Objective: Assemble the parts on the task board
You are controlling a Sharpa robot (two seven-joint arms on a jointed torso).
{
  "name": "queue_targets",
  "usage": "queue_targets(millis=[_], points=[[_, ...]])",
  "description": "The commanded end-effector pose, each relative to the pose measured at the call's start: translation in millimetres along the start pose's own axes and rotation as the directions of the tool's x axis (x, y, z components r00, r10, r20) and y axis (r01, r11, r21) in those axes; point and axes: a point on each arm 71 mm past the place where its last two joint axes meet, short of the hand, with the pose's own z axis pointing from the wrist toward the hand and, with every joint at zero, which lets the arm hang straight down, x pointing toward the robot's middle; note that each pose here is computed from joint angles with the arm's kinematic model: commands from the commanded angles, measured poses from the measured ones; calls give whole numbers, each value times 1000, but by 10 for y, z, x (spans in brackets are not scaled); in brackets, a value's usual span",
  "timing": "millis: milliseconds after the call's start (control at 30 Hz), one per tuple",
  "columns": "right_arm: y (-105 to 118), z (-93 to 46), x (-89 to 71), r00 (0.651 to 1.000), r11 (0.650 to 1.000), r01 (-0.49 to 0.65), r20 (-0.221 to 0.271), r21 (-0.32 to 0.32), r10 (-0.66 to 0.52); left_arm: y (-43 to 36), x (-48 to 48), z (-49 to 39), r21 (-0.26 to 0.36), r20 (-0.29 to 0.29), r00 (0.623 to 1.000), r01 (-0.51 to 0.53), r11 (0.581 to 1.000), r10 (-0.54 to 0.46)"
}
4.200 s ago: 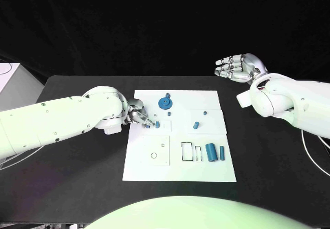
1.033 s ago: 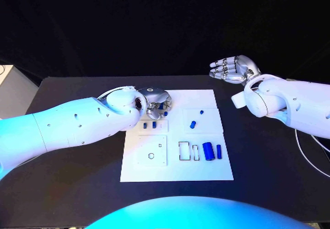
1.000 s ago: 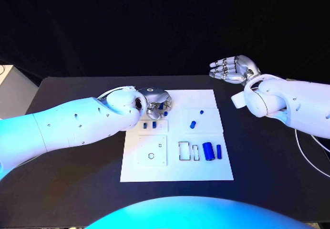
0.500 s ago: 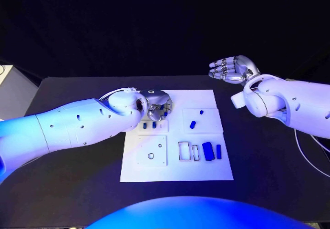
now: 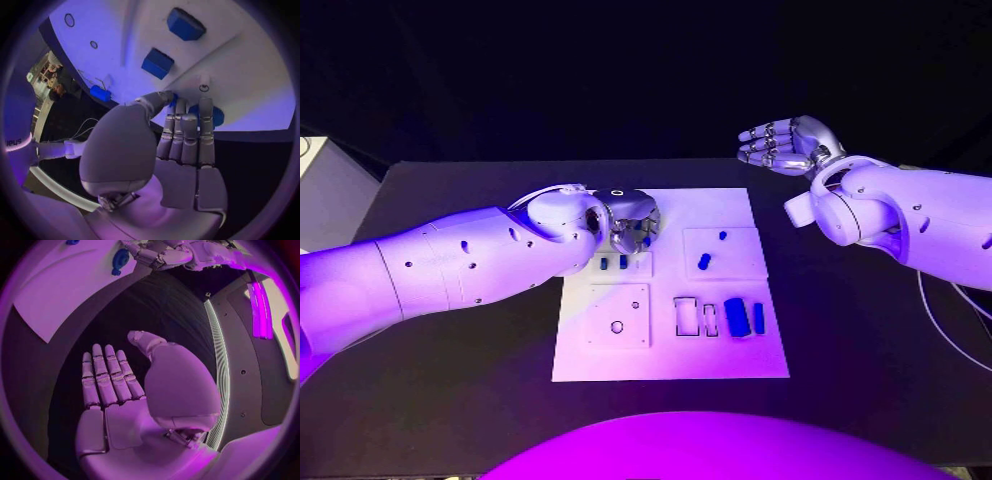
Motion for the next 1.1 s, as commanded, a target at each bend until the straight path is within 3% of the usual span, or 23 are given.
queue_targets(millis=[33, 400, 633, 833, 1100], points=[[11, -2, 18, 1000, 1000, -3, -17, -13, 3, -11, 1, 4, 9, 9, 1000, 7, 1000, -7], [12, -1, 20, 1000, 1000, -3, -18, -14, 3, -19, -35, -27, 23, 71, 997, 28, 999, -29], [9, -3, 15, 1000, 1000, -3, -17, -13, 3, 5, -104, -143, 33, 105, 991, 75, 997, -78], [4, -6, 5, 1000, 1000, -2, -16, -11, 2, 99, -200, -278, 14, 112, 986, 126, 992, -127], [-4, -11, -10, 1000, 1000, -1, -13, -9, 1, 299, -210, -418, -39, 93, 984, 153, 987, -149]])
